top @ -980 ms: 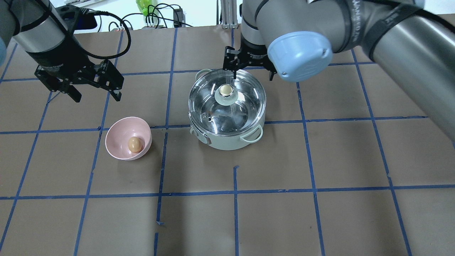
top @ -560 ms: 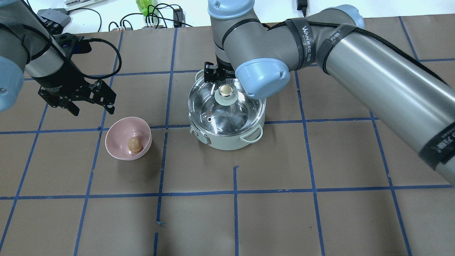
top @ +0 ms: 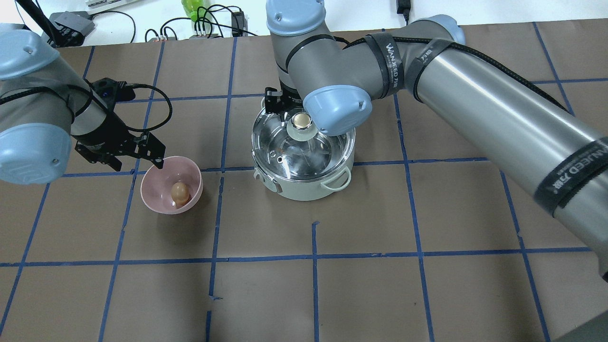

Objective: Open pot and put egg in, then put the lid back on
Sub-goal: 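Grasp the lid knob with the right gripper while the left gripper descends into the bowl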

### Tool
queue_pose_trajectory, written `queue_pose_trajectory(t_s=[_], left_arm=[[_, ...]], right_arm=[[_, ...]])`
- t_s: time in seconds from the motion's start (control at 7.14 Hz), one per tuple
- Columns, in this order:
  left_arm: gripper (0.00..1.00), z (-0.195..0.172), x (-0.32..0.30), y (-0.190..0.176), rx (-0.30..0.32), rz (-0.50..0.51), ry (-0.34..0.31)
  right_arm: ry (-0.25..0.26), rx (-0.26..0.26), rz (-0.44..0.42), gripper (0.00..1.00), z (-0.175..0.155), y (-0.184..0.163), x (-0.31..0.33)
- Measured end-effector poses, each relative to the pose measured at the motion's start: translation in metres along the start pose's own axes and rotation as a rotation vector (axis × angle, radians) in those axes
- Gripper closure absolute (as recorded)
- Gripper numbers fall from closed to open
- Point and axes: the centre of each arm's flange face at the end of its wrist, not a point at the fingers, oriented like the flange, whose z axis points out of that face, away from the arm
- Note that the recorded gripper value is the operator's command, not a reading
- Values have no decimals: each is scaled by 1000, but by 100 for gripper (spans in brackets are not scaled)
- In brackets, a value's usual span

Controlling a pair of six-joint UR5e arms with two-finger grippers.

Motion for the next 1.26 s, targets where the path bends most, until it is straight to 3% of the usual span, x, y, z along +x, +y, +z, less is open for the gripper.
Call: queue_pose_trajectory(t_s=[0.28,0.98,1.12,1.26], left_arm=[[0,19,-1,-3,7,-11,-1],[1,52,10,4,47,-189,-5],[1,59,17,6,65,-217,-9],[1,68,24,10,70,-242,-13]], right_arm=[[-4,-7,-1,22,2,1,-1],[-4,-14,-5,34,6,2,-2],[-4,-15,-5,41,7,2,-2],[-4,-16,-5,58,8,2,-2]])
